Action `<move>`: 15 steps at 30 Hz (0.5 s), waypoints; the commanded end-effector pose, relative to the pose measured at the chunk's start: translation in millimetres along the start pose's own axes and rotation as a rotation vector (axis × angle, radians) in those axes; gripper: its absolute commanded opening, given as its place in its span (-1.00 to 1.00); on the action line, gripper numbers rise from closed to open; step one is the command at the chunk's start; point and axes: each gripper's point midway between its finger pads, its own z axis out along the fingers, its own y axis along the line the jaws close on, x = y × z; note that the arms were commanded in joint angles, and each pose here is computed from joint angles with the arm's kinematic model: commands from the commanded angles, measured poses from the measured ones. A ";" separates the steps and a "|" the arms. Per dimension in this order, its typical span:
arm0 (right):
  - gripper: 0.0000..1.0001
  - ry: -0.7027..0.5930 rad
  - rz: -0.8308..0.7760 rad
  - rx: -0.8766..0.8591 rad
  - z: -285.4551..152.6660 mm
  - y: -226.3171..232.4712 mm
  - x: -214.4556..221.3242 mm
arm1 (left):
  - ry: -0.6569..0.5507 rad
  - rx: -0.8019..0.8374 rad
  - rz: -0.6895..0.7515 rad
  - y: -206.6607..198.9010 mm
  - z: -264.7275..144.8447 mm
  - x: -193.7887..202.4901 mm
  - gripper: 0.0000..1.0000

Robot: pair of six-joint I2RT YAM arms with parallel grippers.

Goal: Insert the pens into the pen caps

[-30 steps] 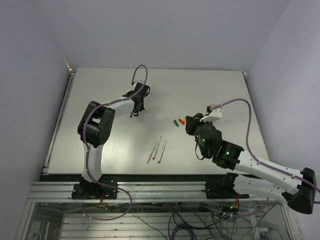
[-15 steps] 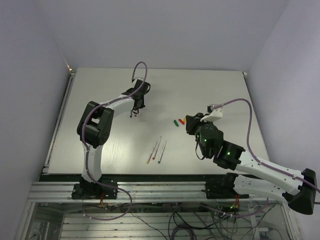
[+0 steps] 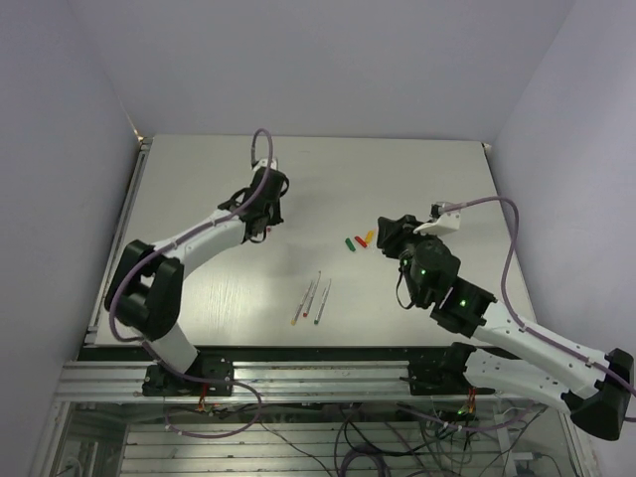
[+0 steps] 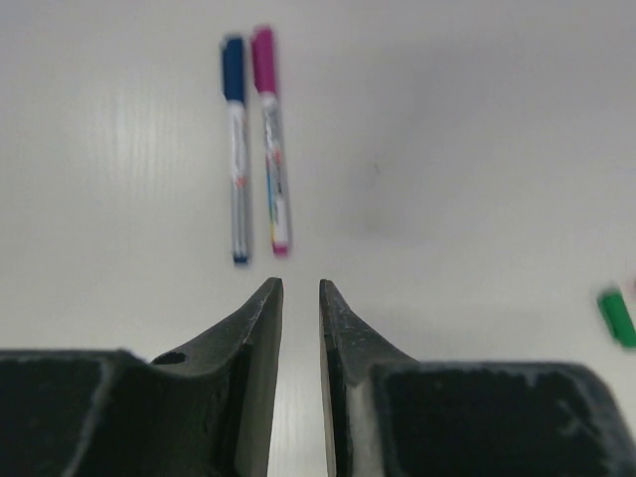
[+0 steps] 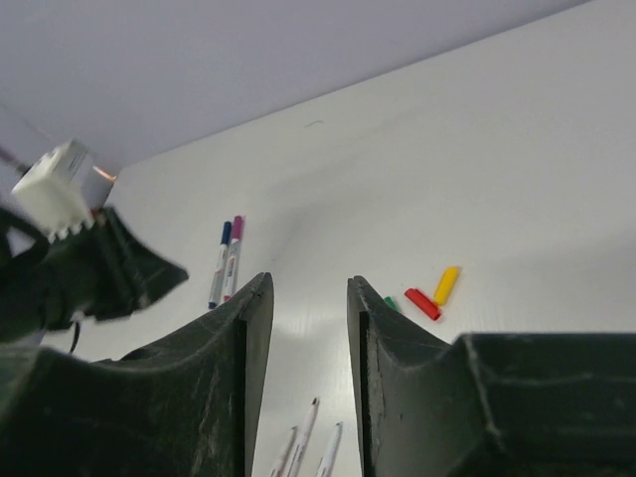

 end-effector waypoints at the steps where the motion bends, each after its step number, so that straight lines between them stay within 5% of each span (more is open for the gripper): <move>1: -0.29 0.015 0.025 0.009 10.4 -9.1 -1.0 | 0.010 0.094 0.062 -26.9 -40.6 28.2 -0.38; 15: -0.42 0.137 0.007 0.168 26.9 -57.3 29.4 | 0.179 0.311 0.185 -45.0 -137.3 128.8 -0.25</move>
